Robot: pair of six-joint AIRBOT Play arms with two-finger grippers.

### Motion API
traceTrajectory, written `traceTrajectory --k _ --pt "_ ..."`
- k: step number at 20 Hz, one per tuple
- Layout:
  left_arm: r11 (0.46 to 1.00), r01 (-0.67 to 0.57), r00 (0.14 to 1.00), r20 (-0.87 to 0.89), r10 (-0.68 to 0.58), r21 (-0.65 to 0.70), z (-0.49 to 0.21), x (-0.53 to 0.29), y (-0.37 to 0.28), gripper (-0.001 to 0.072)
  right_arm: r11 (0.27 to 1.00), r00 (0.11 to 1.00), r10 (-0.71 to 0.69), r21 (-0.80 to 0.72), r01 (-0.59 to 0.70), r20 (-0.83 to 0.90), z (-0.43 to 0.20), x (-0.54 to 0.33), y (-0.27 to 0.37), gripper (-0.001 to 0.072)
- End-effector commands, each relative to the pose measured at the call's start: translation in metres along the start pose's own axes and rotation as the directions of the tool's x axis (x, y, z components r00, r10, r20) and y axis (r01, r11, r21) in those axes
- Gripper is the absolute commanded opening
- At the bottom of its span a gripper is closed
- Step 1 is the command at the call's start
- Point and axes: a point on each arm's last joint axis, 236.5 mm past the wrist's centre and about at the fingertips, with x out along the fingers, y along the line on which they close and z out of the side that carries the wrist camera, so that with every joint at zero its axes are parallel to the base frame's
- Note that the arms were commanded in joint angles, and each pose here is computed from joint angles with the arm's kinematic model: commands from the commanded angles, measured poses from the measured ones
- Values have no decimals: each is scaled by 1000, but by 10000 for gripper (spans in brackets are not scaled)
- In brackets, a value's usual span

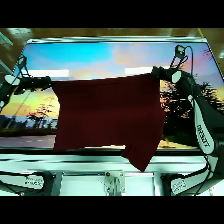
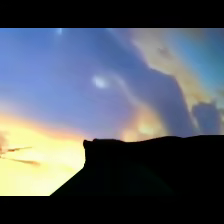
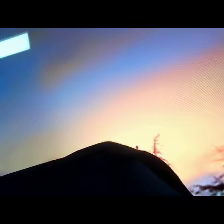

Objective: Fold the shirts.

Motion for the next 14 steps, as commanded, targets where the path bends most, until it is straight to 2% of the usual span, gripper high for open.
traceTrajectory --k 1,5,8,11,12,14 --pt "1000 -5 1000 6 4 10 -8 36 -3 41 999 1000 -6 44 7 -26 -21 23 -7 64" --pt "1000 23 996 -86 -22 11 -28 34 -6 41 999 993 0 45 5 -119 -38 14 -4 64" --pt "996 81 946 -318 -69 25 -70 11 -8 40 1000 949 -13 0 14 -315 -68 -22 -5 64" --pt "995 63 829 -558 -10 75 -125 -17 11 40 992 788 -117 -107 66 -604 -129 -73 -29 63" --pt "996 37 787 -616 19 79 -140 -25 19 40 986 737 -160 -145 85 -657 -143 -82 -40 64" --pt "996 28 740 -671 34 82 -154 -34 23 40 975 692 -215 -187 117 -689 -160 -88 -56 63"
